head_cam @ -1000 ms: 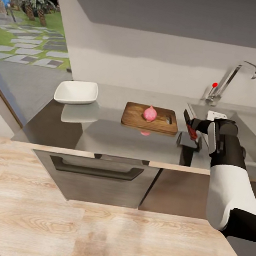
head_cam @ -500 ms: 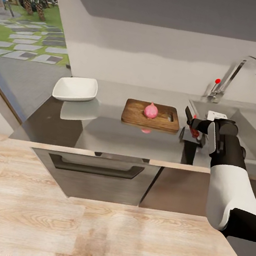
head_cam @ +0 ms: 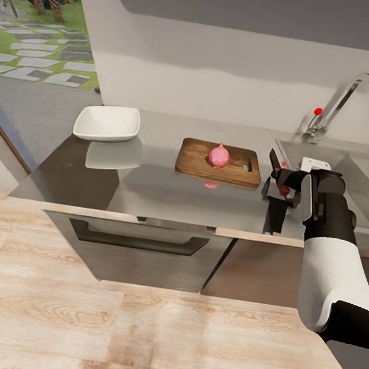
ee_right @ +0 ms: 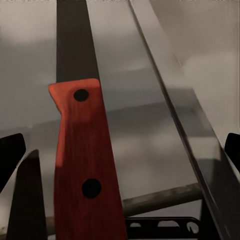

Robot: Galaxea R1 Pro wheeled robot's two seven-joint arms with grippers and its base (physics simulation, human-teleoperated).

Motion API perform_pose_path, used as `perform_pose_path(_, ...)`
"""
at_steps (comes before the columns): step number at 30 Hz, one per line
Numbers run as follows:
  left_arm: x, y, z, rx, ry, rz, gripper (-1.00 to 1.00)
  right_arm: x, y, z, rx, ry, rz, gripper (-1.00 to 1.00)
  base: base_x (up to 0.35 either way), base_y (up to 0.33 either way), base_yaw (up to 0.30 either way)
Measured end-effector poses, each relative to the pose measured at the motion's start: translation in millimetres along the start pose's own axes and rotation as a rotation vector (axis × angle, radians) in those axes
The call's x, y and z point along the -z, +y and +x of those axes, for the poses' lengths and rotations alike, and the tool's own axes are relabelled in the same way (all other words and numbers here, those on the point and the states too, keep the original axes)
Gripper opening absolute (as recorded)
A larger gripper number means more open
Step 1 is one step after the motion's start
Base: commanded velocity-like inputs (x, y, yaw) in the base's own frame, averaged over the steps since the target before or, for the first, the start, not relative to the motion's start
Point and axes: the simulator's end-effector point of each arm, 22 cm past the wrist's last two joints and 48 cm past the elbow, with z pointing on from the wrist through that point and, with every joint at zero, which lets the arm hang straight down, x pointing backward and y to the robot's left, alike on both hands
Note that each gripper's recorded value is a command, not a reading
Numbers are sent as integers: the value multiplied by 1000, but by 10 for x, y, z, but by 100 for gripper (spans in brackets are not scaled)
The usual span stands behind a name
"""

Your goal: In the kitchen, take the Vidalia onion out of the sink, dice it on the chopping board with the paring knife, put the diced onion into the bowl on the countertop, then place both the paring knife and the chopping board into the sink.

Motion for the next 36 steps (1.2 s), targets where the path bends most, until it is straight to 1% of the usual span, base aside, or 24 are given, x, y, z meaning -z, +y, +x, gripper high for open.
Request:
perform_pose_path(15,2,-1,10,-1,3,1,100,-5,4,-5,-1,-3,-1,100,0,0,0)
perform_pose_path(21,1,-2,9,-1,3,1,100,-10,-12,4,14,-1,13,100,0,0,0)
perform_pose_path(23,3,-2,11,-1,3,1,100,-9,-16,5,12,-1,15,100,0,0,0)
perform_pose_path(24,2,-2,10,-1,3,1,100,-9,-16,5,12,-1,15,-100,0,0,0)
perform_pose_path(29,2,-1,11,-1,3,1,100,-6,-35,0,20,-2,24,-100,0,0,0)
perform_pose_path(36,1,-2,8,-1,2,1,100,-7,-33,1,17,-2,23,-100,0,0,0)
